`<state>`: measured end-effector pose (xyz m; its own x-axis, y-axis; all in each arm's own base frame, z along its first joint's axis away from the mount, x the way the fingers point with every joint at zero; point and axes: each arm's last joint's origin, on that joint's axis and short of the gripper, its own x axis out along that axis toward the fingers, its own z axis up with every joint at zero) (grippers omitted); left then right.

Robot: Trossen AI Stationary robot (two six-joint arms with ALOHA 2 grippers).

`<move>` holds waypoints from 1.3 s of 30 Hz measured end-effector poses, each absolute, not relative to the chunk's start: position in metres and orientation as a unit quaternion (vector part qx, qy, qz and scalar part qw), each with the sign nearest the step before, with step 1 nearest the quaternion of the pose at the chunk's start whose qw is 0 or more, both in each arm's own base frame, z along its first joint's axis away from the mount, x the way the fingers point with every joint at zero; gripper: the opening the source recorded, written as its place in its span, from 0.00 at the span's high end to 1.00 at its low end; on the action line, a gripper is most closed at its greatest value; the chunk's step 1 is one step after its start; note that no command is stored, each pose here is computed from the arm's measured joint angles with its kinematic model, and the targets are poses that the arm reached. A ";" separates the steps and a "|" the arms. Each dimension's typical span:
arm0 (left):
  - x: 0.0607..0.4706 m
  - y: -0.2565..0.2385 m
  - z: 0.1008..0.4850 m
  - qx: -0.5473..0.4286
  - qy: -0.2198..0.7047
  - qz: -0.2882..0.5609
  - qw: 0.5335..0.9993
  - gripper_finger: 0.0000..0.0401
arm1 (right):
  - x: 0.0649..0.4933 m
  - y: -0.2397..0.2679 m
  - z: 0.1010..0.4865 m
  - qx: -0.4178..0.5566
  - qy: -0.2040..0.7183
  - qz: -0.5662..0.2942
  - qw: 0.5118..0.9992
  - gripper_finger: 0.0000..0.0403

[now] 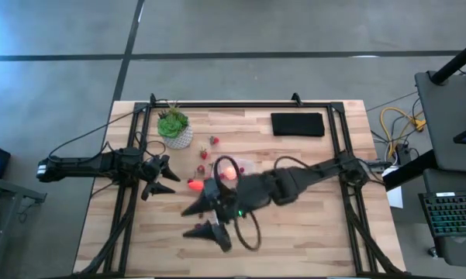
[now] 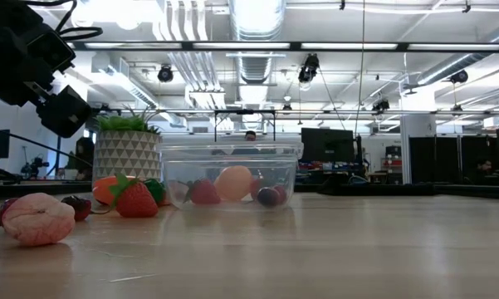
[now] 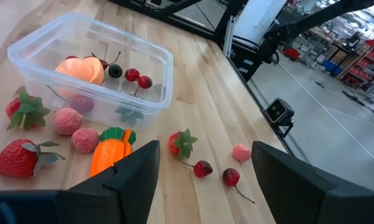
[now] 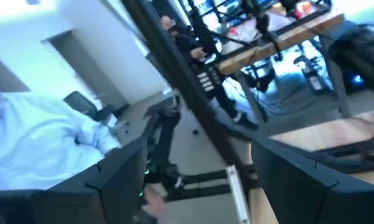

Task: Pick and placing Produce into tupperware
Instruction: Put the strawberry into the transparent container

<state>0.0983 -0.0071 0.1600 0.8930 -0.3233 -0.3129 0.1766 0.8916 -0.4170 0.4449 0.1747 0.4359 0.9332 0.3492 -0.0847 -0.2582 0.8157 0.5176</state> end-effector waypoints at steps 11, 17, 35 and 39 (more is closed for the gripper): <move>0.103 -0.008 0.179 -0.212 0.101 -0.160 0.959 0.40 | 0.452 0.168 0.423 0.238 0.107 0.125 0.957 0.31; 0.106 -0.008 0.186 -0.203 0.064 -0.168 0.962 0.40 | 0.471 0.152 0.418 0.235 0.055 0.205 0.948 0.29; 0.110 -0.007 0.192 -0.210 0.075 -0.158 0.962 0.40 | 0.444 0.124 0.316 0.320 0.097 0.198 0.921 0.29; 0.113 -0.006 0.197 -0.210 0.071 -0.133 0.966 0.40 | 0.387 0.107 0.345 0.297 0.051 0.170 0.938 0.30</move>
